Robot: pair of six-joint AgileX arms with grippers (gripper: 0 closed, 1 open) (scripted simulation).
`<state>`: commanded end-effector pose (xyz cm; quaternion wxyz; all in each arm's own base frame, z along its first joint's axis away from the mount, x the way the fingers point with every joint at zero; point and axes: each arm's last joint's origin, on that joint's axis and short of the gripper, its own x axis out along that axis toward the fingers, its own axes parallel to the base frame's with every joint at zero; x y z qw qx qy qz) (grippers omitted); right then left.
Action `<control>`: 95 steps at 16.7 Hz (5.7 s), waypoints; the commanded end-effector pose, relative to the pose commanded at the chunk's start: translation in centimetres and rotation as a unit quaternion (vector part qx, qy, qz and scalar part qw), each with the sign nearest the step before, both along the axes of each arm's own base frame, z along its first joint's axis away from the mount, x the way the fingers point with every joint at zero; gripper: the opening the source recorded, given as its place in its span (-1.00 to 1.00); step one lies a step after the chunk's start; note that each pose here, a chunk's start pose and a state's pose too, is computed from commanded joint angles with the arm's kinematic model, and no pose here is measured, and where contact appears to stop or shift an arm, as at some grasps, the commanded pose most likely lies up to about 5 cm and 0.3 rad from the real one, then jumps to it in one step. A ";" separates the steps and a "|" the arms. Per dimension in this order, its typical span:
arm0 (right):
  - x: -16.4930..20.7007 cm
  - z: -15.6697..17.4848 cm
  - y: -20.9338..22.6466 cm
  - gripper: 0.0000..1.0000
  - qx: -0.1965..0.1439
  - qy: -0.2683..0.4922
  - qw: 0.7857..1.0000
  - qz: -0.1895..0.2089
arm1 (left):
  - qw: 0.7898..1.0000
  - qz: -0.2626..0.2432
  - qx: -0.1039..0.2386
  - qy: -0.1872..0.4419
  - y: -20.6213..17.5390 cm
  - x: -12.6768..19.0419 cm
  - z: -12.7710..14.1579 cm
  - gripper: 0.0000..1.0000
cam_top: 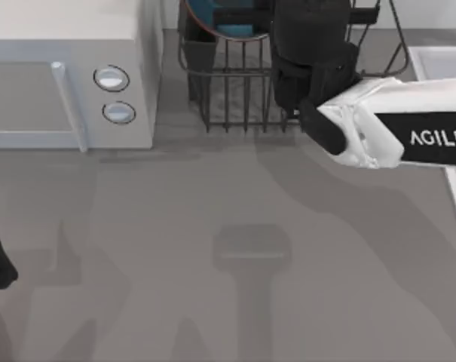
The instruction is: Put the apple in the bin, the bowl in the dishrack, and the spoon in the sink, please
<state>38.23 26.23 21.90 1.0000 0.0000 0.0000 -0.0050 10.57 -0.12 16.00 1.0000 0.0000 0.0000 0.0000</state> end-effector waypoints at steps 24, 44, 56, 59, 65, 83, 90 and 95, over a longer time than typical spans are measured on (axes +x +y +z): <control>-1.8 2.9 -4.6 1.00 -0.004 0.007 1.000 0.004 | 1.000 0.000 0.000 0.000 0.0 0.0 0.0 1.00; -27.6 -5.1 -26.2 1.00 -0.001 -0.003 1.000 0.005 | 1.000 0.000 0.000 0.000 0.0 0.0 0.0 1.00; -27.5 -5.4 -26.6 1.00 -0.049 0.044 0.998 -0.007 | 1.000 0.000 0.000 0.000 0.0 0.0 0.0 1.00; -27.0 -4.6 -27.2 1.00 -0.132 0.118 0.984 -0.020 | 1.000 0.000 0.000 0.000 0.0 0.0 0.0 1.00; -25.1 -2.7 -29.3 1.00 -0.327 0.323 0.888 0.018 | 1.000 0.000 0.000 0.000 0.0 0.0 0.0 1.00; -19.0 -2.6 -38.4 1.00 -0.457 0.543 0.537 0.455 | 1.000 0.000 0.000 0.000 0.0 0.0 0.0 1.00; -18.9 -2.7 -38.4 1.00 -0.458 0.542 0.535 0.460 | 1.000 0.000 0.000 0.000 0.0 0.0 0.0 1.00; -18.5 -6.4 -38.8 1.00 -0.457 0.543 0.535 0.459 | 1.000 0.000 0.000 0.000 0.0 0.0 0.0 1.00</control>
